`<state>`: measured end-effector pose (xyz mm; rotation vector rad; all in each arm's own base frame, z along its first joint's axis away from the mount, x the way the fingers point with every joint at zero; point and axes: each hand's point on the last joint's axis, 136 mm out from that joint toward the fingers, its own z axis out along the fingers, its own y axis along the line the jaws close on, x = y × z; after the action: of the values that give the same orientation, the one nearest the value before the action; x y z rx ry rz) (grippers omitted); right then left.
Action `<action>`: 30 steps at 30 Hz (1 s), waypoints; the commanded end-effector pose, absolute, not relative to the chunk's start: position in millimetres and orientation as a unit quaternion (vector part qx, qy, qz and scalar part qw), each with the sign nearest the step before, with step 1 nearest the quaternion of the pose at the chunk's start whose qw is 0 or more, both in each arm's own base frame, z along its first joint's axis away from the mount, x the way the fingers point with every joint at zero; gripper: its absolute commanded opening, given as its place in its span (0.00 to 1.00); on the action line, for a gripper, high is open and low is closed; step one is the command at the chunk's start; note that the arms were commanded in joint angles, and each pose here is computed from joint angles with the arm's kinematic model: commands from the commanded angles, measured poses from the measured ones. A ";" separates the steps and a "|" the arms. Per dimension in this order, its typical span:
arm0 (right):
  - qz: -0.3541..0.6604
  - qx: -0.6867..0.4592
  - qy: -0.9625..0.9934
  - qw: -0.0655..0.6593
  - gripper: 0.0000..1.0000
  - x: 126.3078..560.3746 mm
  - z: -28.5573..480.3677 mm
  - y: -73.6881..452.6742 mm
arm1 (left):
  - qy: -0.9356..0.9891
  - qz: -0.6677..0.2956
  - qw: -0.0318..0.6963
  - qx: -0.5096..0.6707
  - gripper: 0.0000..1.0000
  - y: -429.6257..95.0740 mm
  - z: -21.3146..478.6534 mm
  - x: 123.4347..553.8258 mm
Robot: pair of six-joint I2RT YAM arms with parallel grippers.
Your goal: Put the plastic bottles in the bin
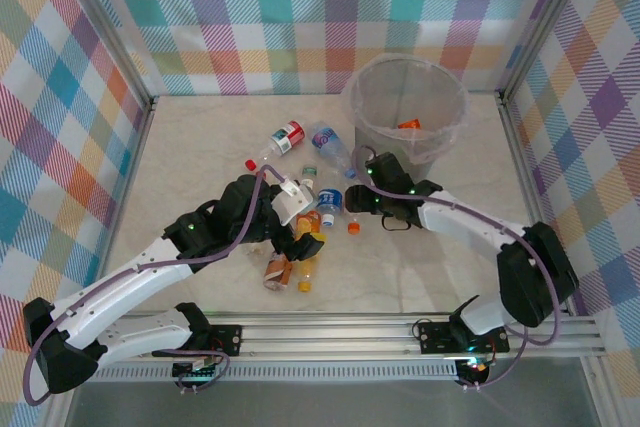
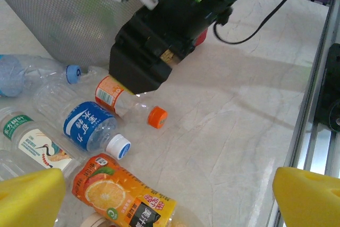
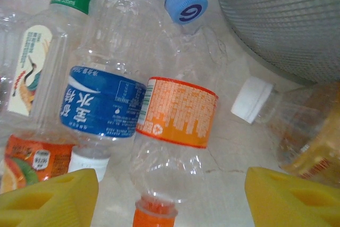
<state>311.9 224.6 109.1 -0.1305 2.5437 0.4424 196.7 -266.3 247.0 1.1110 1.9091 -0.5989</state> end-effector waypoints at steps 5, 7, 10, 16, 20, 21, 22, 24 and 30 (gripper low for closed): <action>0.175 -0.035 0.943 0.280 0.74 332.4 93.2 243.5 | 0.757 -0.247 0.416 0.439 1.00 -269.1 248.2 196.5; 0.168 -0.030 0.946 0.276 0.74 335.8 86.3 244.0 | 0.758 -0.245 0.416 0.438 1.00 -269.0 248.5 196.9; 0.162 -0.030 0.948 0.271 0.73 340.9 78.2 246.6 | 0.758 -0.244 0.419 0.437 1.00 -267.9 249.5 197.1; 0.151 -0.029 0.952 0.266 0.69 350.0 69.7 250.6 | 0.757 -0.246 0.419 0.436 1.00 -268.3 249.7 197.0; 0.143 -0.027 0.955 0.259 0.69 353.3 61.7 251.2 | 0.756 -0.247 0.420 0.436 1.00 -268.2 251.0 196.6; 0.139 -0.026 0.956 0.258 0.68 354.0 59.8 250.7 | 0.755 -0.249 0.422 0.436 1.00 -268.4 252.3 195.9; 0.136 -0.025 0.956 0.257 0.68 354.5 58.1 250.3 | 0.755 -0.249 0.422 0.436 1.00 -268.3 252.4 195.9; 0.127 -0.021 0.959 0.254 0.67 355.2 54.2 247.7 | 0.755 -0.248 0.423 0.435 1.00 -267.7 252.3 196.0; 0.112 -0.020 0.962 0.248 0.67 356.7 48.0 244.9 | 0.754 -0.250 0.422 0.436 1.00 -268.5 252.8 195.9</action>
<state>350.7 247.7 50.3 -0.0923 2.6200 0.3461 196.5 -266.5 247.1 1.1047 1.9136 -0.6045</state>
